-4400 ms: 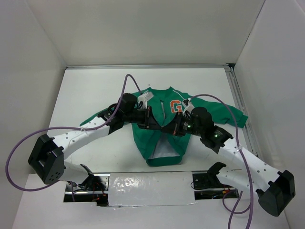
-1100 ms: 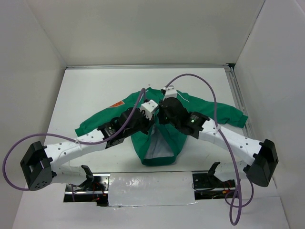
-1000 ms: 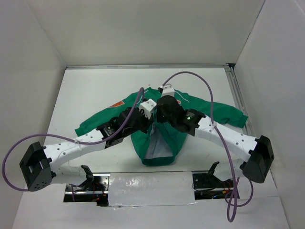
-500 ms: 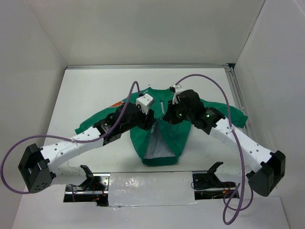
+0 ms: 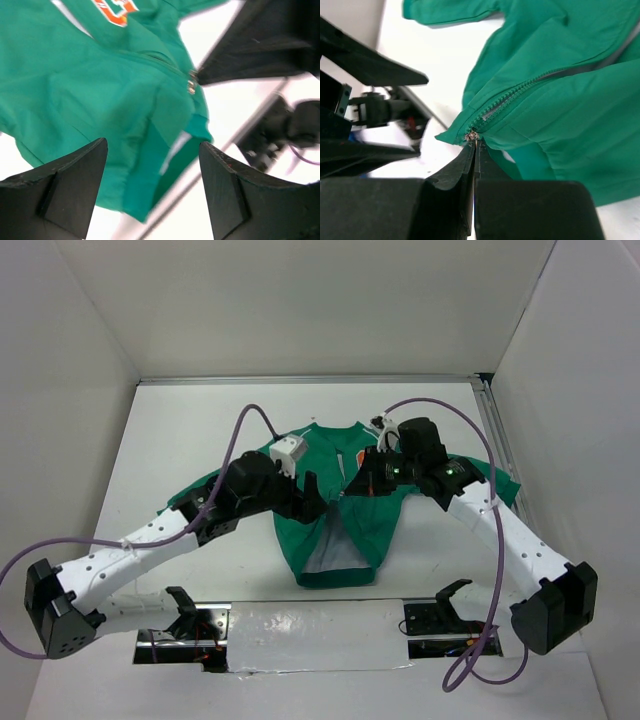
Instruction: Zip up the jacket
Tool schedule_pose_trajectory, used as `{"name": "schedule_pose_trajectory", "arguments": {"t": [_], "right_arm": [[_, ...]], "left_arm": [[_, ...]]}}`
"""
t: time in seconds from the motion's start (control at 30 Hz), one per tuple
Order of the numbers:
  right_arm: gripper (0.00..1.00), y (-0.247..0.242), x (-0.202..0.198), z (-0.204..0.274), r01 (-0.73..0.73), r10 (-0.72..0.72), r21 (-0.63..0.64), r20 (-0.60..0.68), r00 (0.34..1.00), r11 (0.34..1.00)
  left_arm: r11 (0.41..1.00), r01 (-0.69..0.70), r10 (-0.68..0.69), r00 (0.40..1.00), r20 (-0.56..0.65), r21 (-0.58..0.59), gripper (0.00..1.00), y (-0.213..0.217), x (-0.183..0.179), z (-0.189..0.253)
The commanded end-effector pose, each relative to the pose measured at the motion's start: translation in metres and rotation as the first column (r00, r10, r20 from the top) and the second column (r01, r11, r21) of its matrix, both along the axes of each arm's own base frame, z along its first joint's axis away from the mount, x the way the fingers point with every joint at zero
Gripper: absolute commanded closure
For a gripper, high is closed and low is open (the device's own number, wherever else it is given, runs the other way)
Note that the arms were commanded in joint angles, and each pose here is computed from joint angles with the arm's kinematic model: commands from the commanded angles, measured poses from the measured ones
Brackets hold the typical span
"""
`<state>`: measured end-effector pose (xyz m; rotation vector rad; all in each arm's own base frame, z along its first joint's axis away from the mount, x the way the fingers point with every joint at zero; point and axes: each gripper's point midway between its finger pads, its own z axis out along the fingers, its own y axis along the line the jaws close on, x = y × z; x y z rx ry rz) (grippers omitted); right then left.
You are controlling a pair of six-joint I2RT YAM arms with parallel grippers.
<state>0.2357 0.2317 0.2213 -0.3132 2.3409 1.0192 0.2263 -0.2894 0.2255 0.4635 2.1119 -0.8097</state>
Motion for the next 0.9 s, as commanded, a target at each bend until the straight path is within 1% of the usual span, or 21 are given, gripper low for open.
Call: {"name": "schedule_pose_trajectory", "arguments": {"t": [0.0, 0.03, 0.17, 0.23, 0.3, 0.37, 0.4, 0.43, 0.47, 0.53, 0.57, 0.6, 0.63, 0.67, 0.7, 0.73, 0.83, 0.87], "right_arm": [[1.0, 0.006, -0.018, 0.021, -0.072, 0.078, 0.12, -0.047, 0.996, 0.99], [1.0, 0.006, -0.021, 0.023, -0.069, 0.077, 0.13, -0.056, 0.995, 0.989], [1.0, 0.0, -0.025, 0.025, -0.054, 0.065, 0.134, -0.081, 0.995, 0.99], [1.0, -0.002, -0.025, 0.025, -0.037, 0.049, 0.136, -0.089, 0.995, 0.99], [1.0, -0.005, -0.022, 0.024, -0.014, 0.028, 0.138, -0.103, 0.994, 0.99], [1.0, -0.008, -0.018, 0.019, 0.013, 0.006, 0.144, -0.129, 0.992, 0.99], [1.0, -0.008, -0.018, 0.017, 0.02, 0.001, 0.152, -0.137, 0.991, 0.988], [1.0, -0.012, -0.013, 0.016, 0.045, -0.022, 0.156, -0.148, 0.989, 0.987], [1.0, -0.012, -0.012, 0.015, 0.051, -0.025, 0.166, -0.155, 0.988, 0.985], [1.0, -0.015, -0.008, 0.014, 0.066, -0.037, 0.172, -0.167, 0.985, 0.983], [1.0, -0.015, -0.007, 0.012, 0.065, -0.034, 0.172, -0.177, 0.984, 0.983], [1.0, -0.015, -0.007, 0.012, 0.069, -0.037, 0.17, -0.181, 0.983, 0.983], [1.0, -0.016, -0.005, 0.01, 0.08, -0.048, 0.171, -0.186, 0.981, 0.982], [1.0, -0.017, -0.005, 0.006, 0.093, -0.059, 0.166, -0.196, 0.979, 0.982], [1.0, -0.018, -0.003, 0.008, 0.102, -0.068, 0.174, -0.19, 0.979, 0.98], [1.0, -0.021, -0.003, 0.004, 0.116, -0.08, 0.174, -0.2, 0.977, 0.978], [1.0, -0.019, -0.01, 0.001, 0.103, -0.059, 0.195, -0.22, 0.974, 0.975], [1.0, -0.02, -0.011, -0.001, 0.109, -0.062, 0.199, -0.227, 0.972, 0.974]], "left_arm": [[0.983, 0.091, -0.101, 0.993, -0.058, -0.158, 0.14, -0.011, -0.036, 0.046], [0.97, 0.122, -0.131, 0.991, -0.028, -0.208, 0.07, -0.014, -0.043, 0.06], [0.91, 0.282, -0.301, 0.953, -0.016, -0.304, 0.01, -0.032, -0.076, 0.078], [0.882, 0.338, -0.371, 0.928, -0.04, -0.327, 0.01, -0.044, -0.085, 0.074], [0.888, 0.321, -0.373, 0.922, -0.107, -0.329, 0.01, -0.057, -0.085, 0.059], [0.892, 0.315, -0.372, 0.919, -0.129, -0.325, 0.01, -0.067, -0.082, 0.048], [0.907, 0.279, -0.345, 0.922, -0.176, -0.316, 0.01, -0.074, -0.077, 0.034], [0.921, 0.243, -0.307, 0.933, -0.186, -0.304, 0.01, -0.077, -0.07, 0.026], [0.927, 0.223, -0.293, 0.932, -0.212, -0.302, 0.01, -0.084, -0.066, 0.017], [0.936, 0.19, -0.255, 0.946, -0.198, -0.297, 0.01, -0.093, -0.056, 0.01], [0.949, 0.156, -0.219, 0.952, -0.215, -0.275, 0.01, -0.095, -0.048, 0.0], [0.959, 0.111, -0.171, 0.961, -0.219, -0.262, 0.01, -0.097, -0.039, -0.004], [0.969, -0.016, -0.046, 0.969, -0.245, -0.246, 0.01, -0.092, -0.02, -0.009], [0.971, -0.07, 0.01, 0.966, -0.258, -0.227, 0.01, -0.091, -0.009, -0.018], [0.961, -0.158, 0.077, 0.94, -0.331, -0.225, 0.01, -0.084, 0.001, -0.023], [0.956, -0.19, 0.104, 0.932, -0.347, -0.224, 0.01, -0.084, 0.009, -0.025], [0.92, -0.32, 0.228, 0.906, -0.356, -0.226, 0.01, -0.077, 0.031, -0.031], [0.911, -0.341, 0.24, 0.897, -0.371, -0.234, 0.01, -0.076, 0.035, -0.029]]}}
